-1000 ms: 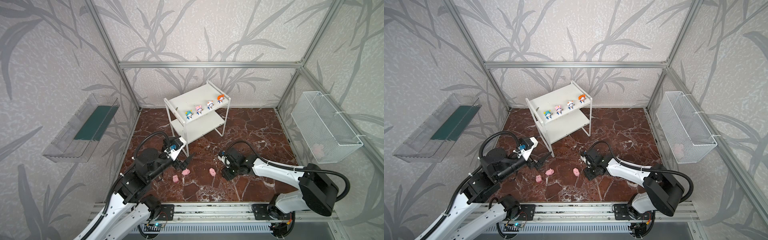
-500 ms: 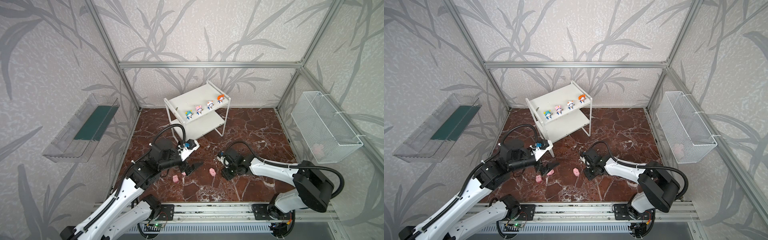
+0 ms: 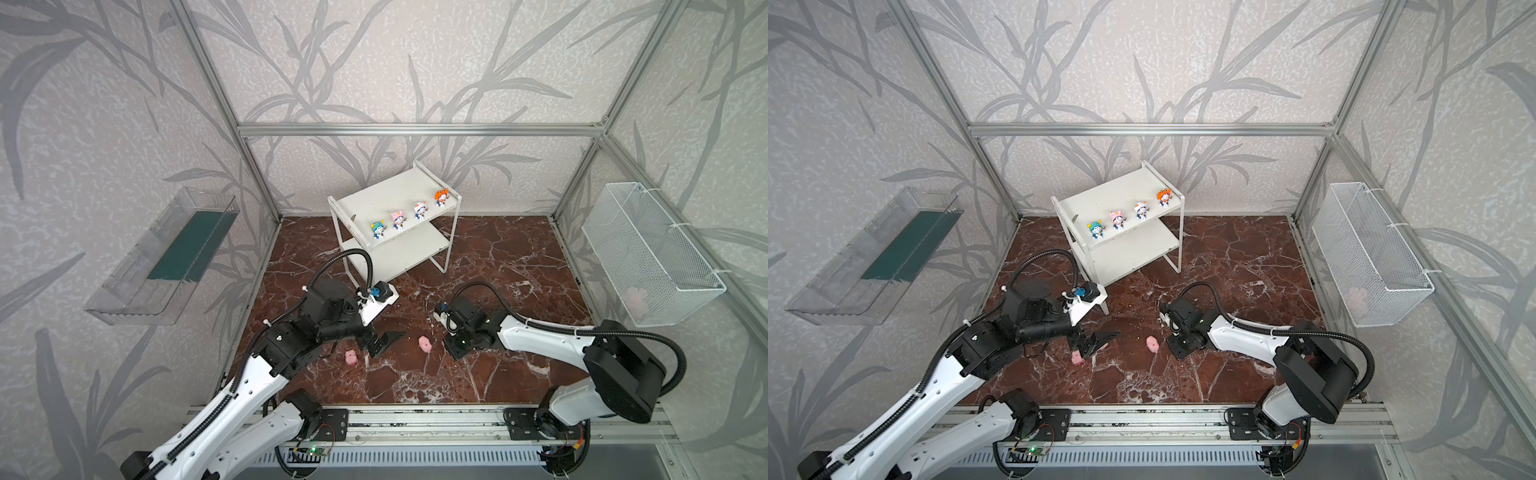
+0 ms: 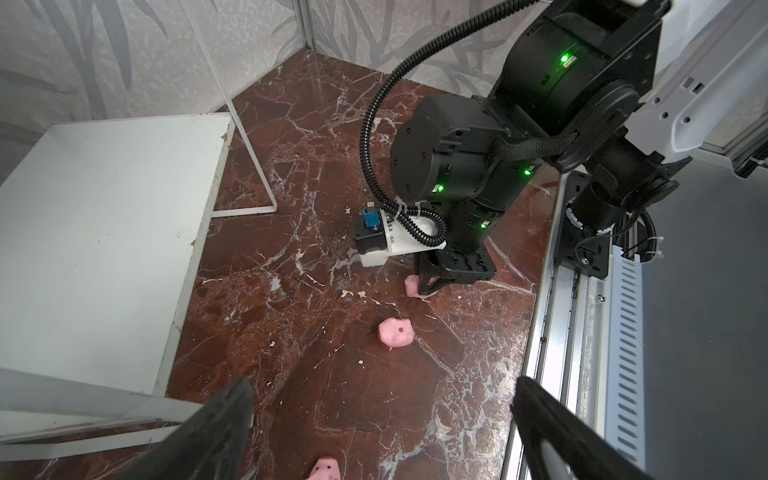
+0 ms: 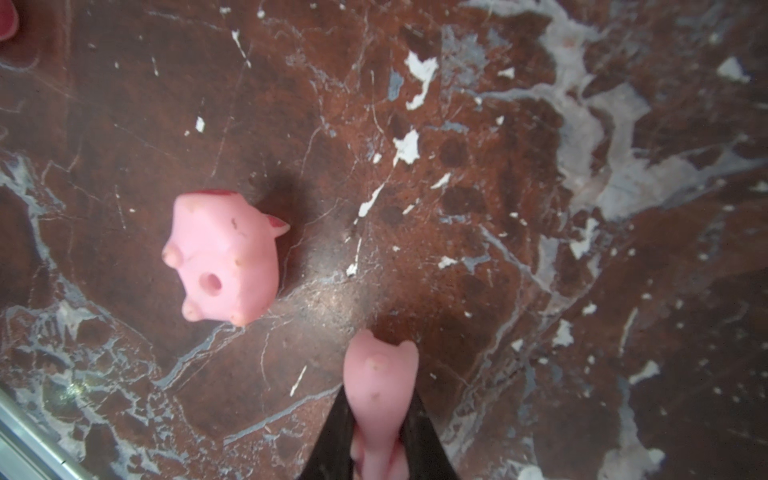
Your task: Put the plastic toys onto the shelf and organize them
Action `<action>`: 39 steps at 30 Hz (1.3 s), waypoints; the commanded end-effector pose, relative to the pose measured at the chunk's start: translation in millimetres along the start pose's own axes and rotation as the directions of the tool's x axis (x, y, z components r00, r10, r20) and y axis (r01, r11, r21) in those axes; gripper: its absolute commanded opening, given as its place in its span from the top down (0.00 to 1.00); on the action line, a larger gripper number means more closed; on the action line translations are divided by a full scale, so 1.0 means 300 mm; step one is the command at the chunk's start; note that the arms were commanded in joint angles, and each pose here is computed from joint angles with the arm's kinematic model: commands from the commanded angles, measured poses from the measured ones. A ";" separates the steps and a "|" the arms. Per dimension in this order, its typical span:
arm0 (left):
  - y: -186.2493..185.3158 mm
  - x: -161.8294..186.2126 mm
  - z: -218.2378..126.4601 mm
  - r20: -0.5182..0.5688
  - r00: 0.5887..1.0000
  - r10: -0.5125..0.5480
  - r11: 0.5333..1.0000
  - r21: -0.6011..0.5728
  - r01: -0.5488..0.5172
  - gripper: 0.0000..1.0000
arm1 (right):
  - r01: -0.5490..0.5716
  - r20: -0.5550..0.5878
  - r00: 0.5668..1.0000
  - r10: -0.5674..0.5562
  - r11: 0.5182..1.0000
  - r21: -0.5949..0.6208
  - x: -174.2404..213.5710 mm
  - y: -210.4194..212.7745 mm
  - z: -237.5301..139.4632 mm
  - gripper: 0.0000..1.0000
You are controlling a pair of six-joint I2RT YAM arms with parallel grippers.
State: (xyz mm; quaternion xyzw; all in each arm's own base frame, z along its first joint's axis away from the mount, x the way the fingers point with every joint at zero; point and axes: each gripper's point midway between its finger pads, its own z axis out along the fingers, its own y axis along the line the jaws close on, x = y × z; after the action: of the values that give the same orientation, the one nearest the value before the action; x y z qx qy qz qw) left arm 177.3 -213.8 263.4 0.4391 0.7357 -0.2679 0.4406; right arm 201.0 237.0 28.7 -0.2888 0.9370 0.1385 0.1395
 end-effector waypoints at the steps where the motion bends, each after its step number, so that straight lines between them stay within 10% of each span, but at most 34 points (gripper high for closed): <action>1: 0.011 0.023 -0.037 0.006 1.000 -0.010 0.998 -0.061 0.010 0.01 | 0.026 0.076 0.997 -0.027 1.000 0.003 -0.080 0.010 -0.054 0.81; 19: 0.131 0.071 -0.124 0.055 0.998 0.019 0.942 -0.337 0.001 0.01 | 0.102 0.505 0.861 -0.059 0.993 -0.059 -0.624 0.154 -0.309 0.80; 39: 0.123 0.066 -0.120 0.073 0.997 0.025 0.946 -0.324 0.000 0.01 | 0.068 0.698 0.711 0.081 0.981 -0.183 -0.778 0.197 -0.320 0.79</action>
State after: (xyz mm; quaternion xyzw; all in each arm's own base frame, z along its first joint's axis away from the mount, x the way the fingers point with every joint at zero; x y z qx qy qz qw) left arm 191.3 -158.8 261.7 0.3518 0.7556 -0.1545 0.5306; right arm 328.2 362.7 201.9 -0.2363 0.8100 0.3106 0.4377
